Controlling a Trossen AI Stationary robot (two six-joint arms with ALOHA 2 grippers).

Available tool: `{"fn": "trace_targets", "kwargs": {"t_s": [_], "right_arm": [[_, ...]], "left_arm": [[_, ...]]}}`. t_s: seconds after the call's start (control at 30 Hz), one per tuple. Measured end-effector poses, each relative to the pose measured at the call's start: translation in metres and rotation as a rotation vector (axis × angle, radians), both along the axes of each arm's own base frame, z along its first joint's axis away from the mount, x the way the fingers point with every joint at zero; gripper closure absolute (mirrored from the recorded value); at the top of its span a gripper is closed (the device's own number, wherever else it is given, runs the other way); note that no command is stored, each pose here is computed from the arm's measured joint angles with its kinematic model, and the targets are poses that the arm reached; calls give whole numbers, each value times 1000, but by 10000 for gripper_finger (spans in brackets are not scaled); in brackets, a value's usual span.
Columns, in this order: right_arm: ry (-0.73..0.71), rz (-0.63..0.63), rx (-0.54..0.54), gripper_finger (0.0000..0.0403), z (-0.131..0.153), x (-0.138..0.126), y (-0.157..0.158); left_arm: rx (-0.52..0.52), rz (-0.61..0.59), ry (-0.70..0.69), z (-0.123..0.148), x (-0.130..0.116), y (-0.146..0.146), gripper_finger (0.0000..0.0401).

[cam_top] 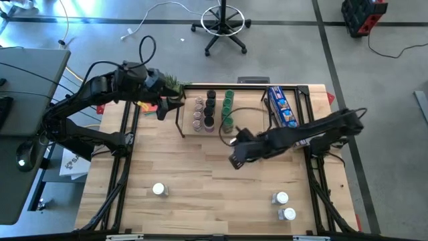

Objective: Shelf spices
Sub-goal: Put the white seasoning bottle on the shelf

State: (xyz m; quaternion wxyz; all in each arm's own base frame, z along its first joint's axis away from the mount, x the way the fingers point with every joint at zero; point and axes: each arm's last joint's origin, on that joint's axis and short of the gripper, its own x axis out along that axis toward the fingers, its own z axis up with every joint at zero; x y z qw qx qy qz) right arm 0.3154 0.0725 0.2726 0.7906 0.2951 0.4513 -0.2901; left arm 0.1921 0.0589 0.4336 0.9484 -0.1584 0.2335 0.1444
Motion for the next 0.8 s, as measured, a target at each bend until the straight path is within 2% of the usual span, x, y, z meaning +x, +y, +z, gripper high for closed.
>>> {"fn": "trace_targets", "kwargs": {"t_s": [0.17,0.27,0.37,0.5,0.6,0.8], "right_arm": [[-186,70,-177,221,66,-7,5],[-256,80,-361,221,101,1,-3],[-259,51,-549,221,125,17,-20],[-202,32,-714,221,144,40,-48],[-152,26,-797,221,150,55,-64],[-51,82,-926,221,152,77,-74]], "left_arm": [[27,-47,-116,10,9,-5,142],[8,-54,-170,12,21,-6,142],[-41,-57,-195,8,37,-5,142],[-87,-33,-232,5,55,-1,142],[-62,-8,-278,6,64,2,142],[165,24,-298,12,67,6,142]]}}
